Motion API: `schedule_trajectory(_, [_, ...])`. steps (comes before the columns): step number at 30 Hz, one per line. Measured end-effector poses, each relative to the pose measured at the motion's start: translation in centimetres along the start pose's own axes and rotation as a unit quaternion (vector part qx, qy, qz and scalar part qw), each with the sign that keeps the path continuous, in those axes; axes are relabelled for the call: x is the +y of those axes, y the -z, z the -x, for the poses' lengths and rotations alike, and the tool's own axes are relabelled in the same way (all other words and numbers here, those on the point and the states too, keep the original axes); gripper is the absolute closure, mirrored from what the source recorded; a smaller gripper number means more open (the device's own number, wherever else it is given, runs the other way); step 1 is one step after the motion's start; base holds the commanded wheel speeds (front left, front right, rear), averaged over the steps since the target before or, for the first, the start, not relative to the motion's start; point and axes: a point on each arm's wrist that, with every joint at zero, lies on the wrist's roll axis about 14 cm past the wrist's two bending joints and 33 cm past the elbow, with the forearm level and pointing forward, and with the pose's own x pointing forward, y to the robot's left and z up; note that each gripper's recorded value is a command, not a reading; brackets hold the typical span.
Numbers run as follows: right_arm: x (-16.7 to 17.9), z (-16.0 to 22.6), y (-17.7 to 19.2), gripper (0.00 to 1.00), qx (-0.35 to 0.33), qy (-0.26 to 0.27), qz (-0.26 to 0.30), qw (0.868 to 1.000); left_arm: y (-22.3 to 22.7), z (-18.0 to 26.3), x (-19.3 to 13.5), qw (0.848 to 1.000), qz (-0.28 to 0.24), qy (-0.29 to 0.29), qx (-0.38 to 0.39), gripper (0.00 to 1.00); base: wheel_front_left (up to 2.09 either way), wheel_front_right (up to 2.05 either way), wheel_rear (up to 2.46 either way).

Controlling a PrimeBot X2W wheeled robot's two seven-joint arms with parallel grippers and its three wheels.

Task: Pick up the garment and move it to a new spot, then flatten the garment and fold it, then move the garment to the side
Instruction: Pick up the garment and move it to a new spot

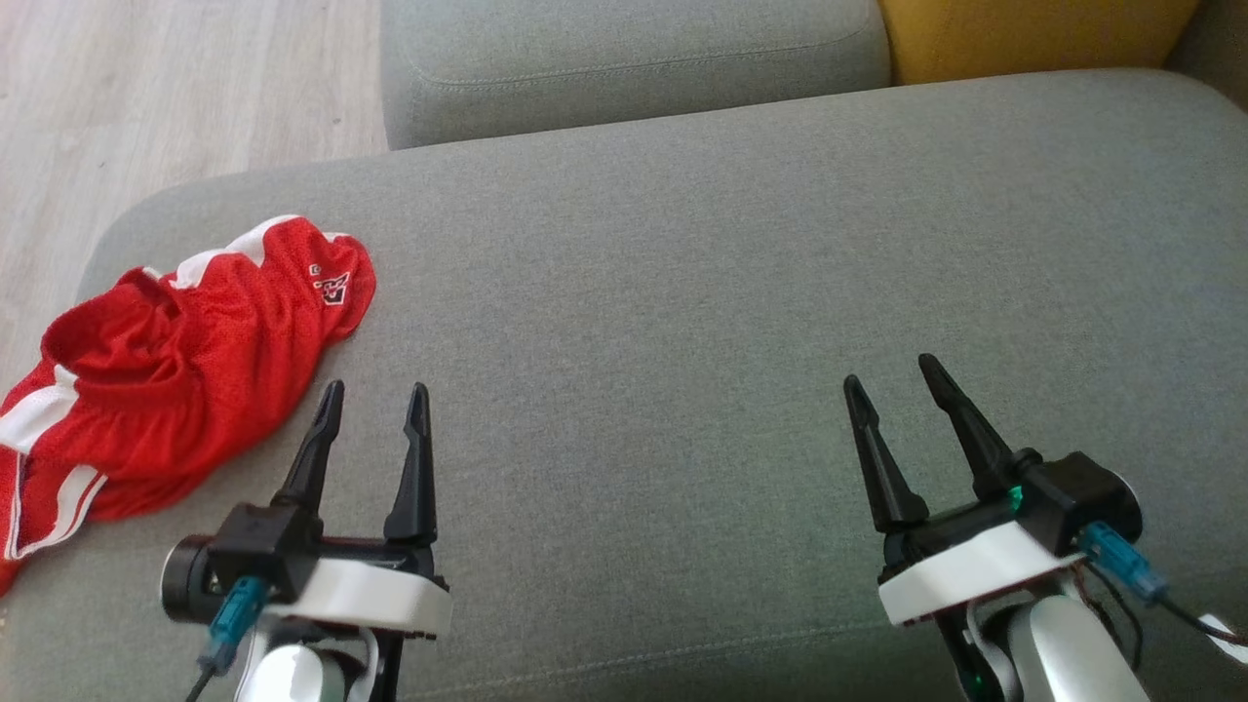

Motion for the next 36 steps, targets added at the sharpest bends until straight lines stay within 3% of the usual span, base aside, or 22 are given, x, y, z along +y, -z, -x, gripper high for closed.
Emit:
schedule_trajectory(12, [0.0, -0.4, 0.2, 0.0, 0.002, -0.002, -0.001, 1.0, 0.3, 0.4, 0.7, 1.0, -0.002, -0.012, 0.006, 0.0, 0.0, 0.0, 0.0])
schedule_trajectory(18, [1.7, -1.3, 0.6, 0.0, 0.005, -0.028, -0.002, 1.0, 0.3, 1.5, 2.0, 0.999, -0.007, -0.036, 0.009, 0.0, 0.0, 0.0, 0.0])
schedule_trajectory(27, [6.5, -3.1, 1.5, 0.0, 0.013, -0.104, -0.007, 0.995, -0.4, 4.5, 5.4, 0.995, -0.018, -0.101, 0.005, 0.0, 0.0, 0.0, 0.0])
schedule_trajectory(36, [12.3, -3.7, 3.5, 0.0, 0.037, -0.189, -0.016, 0.981, -1.4, 9.1, 9.9, 0.98, -0.036, -0.197, 0.001, 0.0, 0.0, 0.0, 0.0])
